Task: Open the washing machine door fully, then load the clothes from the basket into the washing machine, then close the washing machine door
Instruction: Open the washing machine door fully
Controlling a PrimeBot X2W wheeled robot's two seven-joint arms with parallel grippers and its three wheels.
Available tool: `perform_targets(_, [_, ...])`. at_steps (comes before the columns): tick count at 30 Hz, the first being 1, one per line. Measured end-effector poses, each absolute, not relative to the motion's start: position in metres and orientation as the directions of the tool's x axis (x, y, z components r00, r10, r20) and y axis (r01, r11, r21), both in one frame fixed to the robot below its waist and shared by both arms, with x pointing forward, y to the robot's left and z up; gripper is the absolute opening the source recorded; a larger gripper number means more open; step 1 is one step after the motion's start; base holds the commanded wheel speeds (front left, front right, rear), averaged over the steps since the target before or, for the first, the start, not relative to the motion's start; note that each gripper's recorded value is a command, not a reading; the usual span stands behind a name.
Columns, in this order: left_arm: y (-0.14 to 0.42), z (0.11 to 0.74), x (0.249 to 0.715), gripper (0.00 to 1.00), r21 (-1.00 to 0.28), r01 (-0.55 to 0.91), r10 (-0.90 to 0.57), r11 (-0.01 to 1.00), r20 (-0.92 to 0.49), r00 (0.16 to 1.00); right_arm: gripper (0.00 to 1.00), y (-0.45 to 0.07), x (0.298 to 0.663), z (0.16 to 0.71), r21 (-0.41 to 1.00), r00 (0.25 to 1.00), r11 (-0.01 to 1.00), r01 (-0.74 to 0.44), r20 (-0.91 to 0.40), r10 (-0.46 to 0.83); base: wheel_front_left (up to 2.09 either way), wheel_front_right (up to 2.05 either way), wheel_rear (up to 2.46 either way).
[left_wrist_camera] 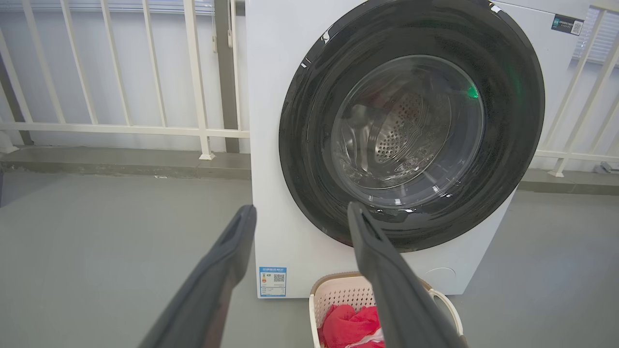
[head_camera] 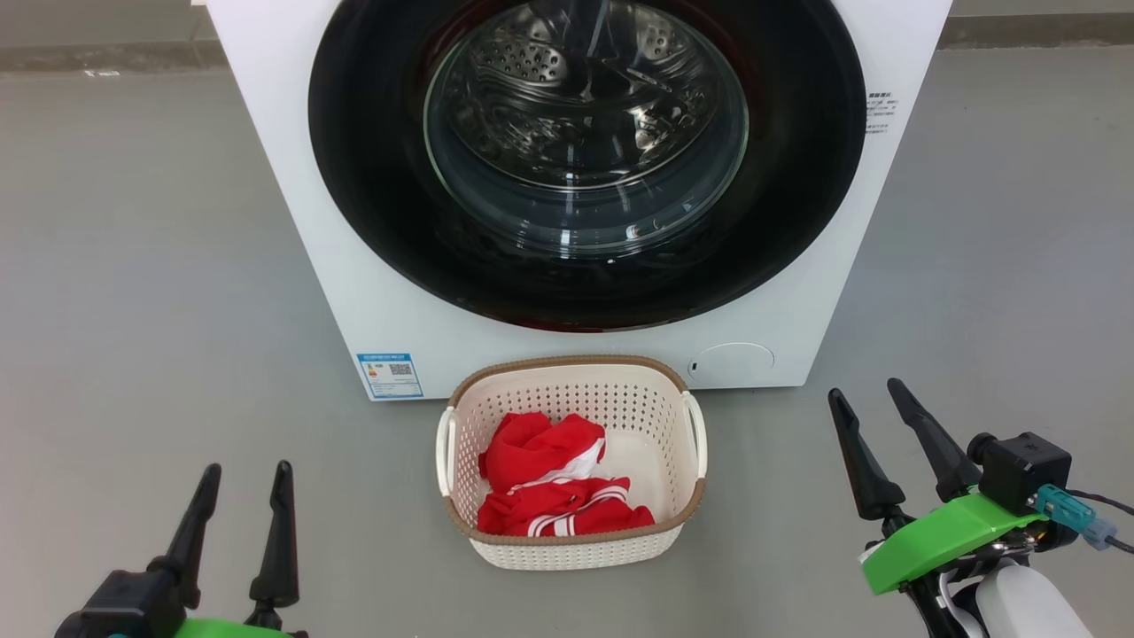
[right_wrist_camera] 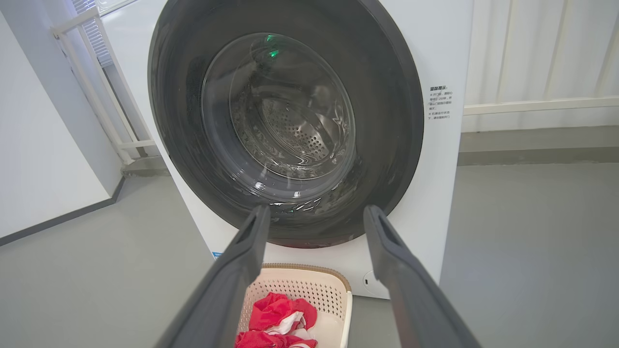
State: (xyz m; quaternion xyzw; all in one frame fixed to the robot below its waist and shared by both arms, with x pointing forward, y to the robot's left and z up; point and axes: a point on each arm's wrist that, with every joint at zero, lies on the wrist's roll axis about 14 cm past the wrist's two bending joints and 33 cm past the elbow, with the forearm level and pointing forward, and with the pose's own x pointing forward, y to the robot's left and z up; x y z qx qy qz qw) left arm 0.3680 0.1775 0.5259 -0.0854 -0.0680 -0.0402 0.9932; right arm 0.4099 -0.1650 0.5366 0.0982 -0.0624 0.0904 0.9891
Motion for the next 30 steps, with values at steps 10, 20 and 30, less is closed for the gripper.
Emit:
perform_targets(10, [0.1792,0.5262,0.3678,1.0,-0.149,0.089,-0.068,0.985,0.142,0.988,1.0,-0.1642,0.4099,0.5358,0.182,0.976,0.964,-0.194,0.138,0.17,0.0,0.0,0.0])
perform_targets(20, [0.1795,0.5252,0.3685,1.0,-0.138,0.089,-0.07,0.986,0.138,0.988,1.0,-0.165,0.4101,0.5343,0.185,0.977,0.964,-0.191,0.134,0.168,0.34,0.34,-0.69])
perform_targets(30, [0.1795,0.5248,0.3688,1.0,-0.139,0.089,-0.07,0.986,0.137,0.988,1.0,-0.1657,0.4096,0.5347,0.186,0.977,0.964,-0.189,0.135,0.166,1.07,1.07,-2.13])
